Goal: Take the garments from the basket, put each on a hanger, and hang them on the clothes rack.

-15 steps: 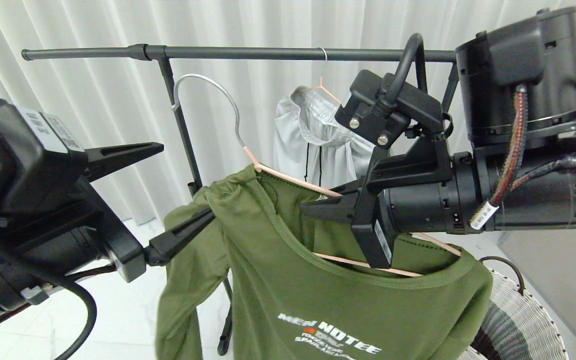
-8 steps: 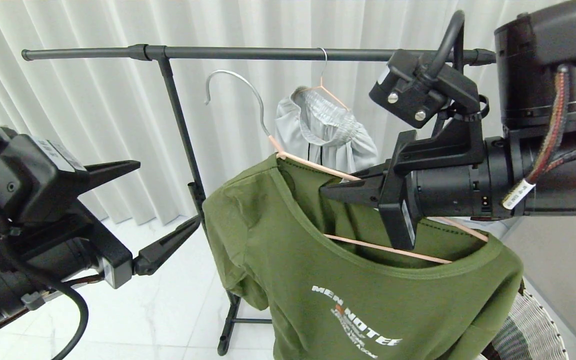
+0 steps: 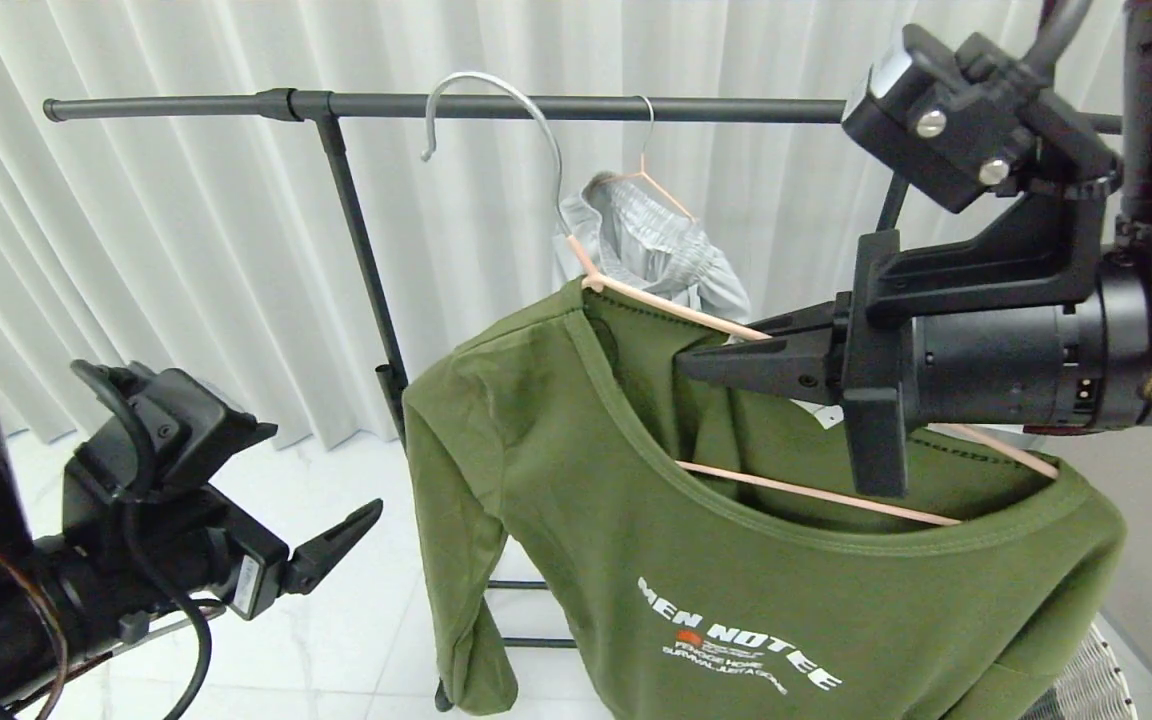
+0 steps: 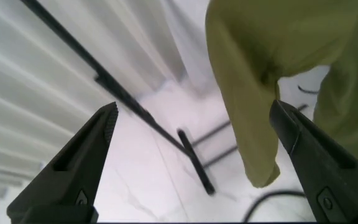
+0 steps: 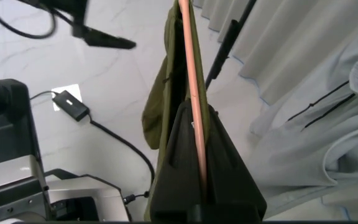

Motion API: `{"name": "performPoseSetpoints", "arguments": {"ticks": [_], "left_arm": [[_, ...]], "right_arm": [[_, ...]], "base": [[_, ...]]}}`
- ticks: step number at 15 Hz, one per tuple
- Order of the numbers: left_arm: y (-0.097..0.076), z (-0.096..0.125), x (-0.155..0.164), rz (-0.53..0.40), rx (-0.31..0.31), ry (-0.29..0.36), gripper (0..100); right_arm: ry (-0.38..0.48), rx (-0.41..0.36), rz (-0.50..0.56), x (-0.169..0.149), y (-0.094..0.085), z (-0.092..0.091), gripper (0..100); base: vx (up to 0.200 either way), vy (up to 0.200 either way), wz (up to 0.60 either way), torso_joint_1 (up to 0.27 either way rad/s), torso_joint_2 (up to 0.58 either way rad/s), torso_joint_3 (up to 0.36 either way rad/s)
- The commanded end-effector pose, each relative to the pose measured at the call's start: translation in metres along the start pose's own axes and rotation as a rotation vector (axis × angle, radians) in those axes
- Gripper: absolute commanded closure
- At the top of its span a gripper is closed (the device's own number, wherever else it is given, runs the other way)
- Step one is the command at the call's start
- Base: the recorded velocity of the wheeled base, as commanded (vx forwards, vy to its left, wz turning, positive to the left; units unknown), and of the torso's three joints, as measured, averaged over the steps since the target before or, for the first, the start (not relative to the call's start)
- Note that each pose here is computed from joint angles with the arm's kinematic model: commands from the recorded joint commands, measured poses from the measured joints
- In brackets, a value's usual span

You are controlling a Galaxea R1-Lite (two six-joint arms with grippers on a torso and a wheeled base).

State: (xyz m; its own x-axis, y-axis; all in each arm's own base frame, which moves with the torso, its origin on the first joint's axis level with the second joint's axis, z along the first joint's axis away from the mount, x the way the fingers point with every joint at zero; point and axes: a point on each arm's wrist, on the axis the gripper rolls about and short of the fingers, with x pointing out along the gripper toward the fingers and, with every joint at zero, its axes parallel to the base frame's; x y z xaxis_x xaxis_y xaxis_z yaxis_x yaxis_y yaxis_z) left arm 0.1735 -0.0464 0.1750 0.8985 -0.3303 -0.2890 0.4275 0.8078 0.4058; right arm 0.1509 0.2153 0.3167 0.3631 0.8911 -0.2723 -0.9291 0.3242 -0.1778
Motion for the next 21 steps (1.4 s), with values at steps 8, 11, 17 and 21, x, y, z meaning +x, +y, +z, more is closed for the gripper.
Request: {"name": "performPoseSetpoints", "arguments": {"ticks": [8, 11, 17, 21], "left_arm": [[0.012, -0.013, 0.052, -0.092, -0.04, 0.018, 0], [0.018, -0.019, 0.06, -0.057, -0.042, 0.007, 100], [0.04, -0.045, 0.047, 0.047, -0.086, 0.092, 100], [0.043, -0.056, 0.043, 0.066, -0.049, 0.136, 100]], "right_arm": [[-0.061, 0.008, 0.075, -0.012, 0.02, 0.007, 100], [-0.06, 0.012, 0.071, -0.011, 0.02, 0.007, 100], [-0.057, 0.028, 0.059, -0.01, 0.017, 0.006, 100], [-0.09, 0.049, 0.044, -0.007, 0.014, 0.009, 100]], "base": [[0.0, 0.0, 0.0, 0.0, 0.0, 0.0], [0.0, 0.0, 0.0, 0.0, 0.0, 0.0], [0.0, 0.0, 0.0, 0.0, 0.0, 0.0], [0.0, 0.0, 0.0, 0.0, 0.0, 0.0]]}}
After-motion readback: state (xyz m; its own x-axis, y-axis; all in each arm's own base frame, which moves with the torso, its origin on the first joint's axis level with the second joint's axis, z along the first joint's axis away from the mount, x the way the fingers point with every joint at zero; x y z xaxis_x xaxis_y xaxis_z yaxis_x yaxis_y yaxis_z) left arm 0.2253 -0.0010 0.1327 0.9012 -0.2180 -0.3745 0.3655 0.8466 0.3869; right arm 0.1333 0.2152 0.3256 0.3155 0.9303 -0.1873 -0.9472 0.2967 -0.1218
